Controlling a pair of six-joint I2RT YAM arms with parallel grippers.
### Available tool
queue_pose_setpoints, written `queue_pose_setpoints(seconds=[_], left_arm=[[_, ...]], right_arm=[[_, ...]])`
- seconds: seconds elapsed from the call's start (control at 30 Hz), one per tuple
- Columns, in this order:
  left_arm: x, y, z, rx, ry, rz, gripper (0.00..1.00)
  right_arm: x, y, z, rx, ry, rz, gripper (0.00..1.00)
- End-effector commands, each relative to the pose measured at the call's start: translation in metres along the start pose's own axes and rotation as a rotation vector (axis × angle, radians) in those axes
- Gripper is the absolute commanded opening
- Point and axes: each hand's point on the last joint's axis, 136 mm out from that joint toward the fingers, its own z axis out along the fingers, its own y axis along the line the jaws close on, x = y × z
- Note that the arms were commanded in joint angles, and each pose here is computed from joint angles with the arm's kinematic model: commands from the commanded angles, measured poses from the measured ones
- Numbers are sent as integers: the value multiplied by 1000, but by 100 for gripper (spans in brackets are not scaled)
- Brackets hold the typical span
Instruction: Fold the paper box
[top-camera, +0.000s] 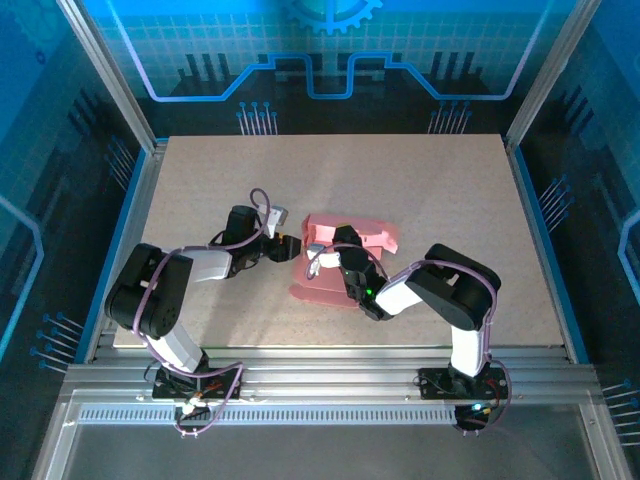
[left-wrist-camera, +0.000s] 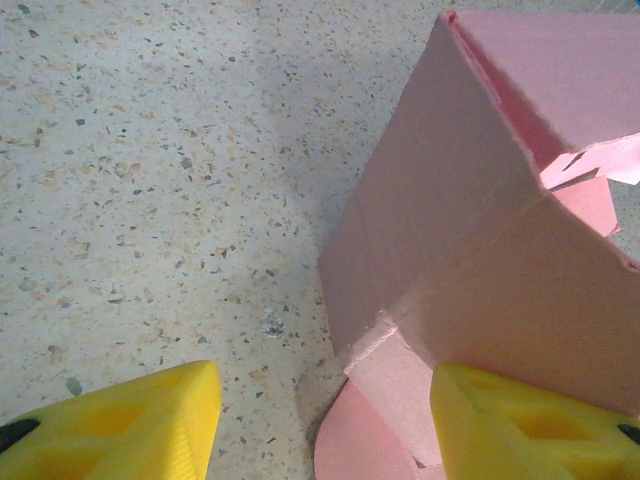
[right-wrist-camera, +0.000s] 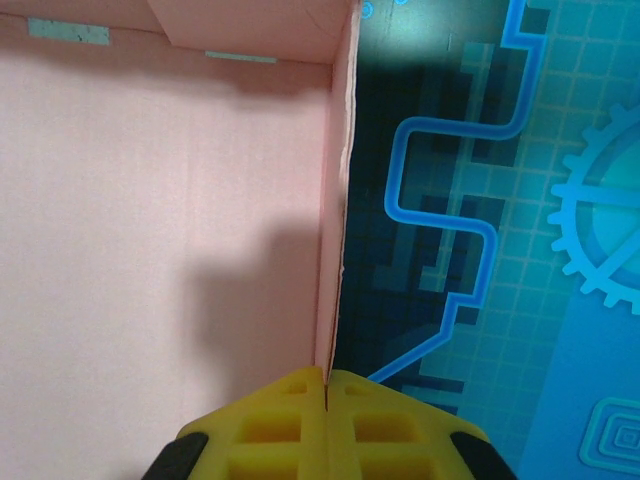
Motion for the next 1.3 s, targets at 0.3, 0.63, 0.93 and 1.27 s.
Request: queue_pose_setpoints(seconds=[0.3, 0.63, 0.93, 1.27], left_arm=[[0, -18, 14, -11, 13, 134, 50], [-8, -21, 30, 12, -13, 158, 43], [-7, -16, 40, 4, -15, 154, 40], [-18, -25, 47, 14, -58, 125, 37]], right_arm=[[1, -2, -6, 8, 5, 33, 0], [-5, 2, -13, -18, -11, 64, 0], [-7, 4, -16, -37, -21, 86, 0], [-13, 12, -16, -64, -27, 97, 0]])
